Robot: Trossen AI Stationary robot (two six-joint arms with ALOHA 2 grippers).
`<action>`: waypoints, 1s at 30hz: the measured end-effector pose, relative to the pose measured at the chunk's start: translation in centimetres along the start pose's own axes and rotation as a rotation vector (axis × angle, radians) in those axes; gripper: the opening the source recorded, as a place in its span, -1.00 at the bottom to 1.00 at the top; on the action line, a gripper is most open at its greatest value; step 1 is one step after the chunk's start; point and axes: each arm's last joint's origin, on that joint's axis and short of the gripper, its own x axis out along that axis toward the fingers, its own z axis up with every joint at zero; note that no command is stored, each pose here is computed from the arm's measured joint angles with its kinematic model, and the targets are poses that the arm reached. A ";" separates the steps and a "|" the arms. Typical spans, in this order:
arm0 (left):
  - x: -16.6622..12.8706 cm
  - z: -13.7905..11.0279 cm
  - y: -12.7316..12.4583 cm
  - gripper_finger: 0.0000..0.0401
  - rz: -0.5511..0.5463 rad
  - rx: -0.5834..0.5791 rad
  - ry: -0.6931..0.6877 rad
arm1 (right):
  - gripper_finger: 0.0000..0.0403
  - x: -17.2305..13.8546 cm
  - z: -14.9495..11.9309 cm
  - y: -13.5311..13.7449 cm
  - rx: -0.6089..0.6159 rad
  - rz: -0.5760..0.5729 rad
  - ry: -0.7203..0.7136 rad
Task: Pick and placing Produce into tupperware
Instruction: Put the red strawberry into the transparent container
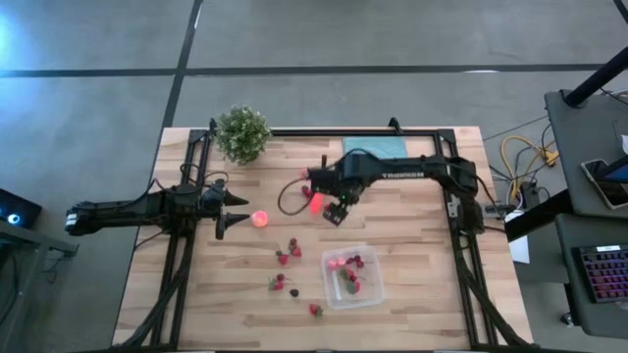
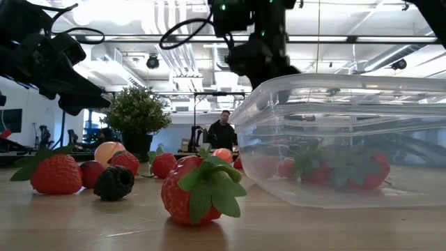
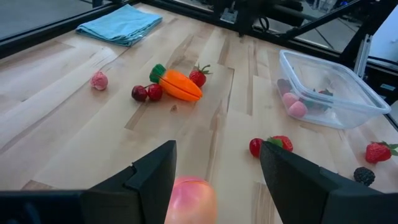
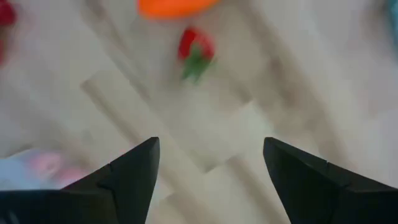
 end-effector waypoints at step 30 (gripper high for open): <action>0.0 0.0 0.0 0.08 0.000 0.000 0.000 | 0.38 7.1 2.7 -2.3 -0.397 0.188 -0.260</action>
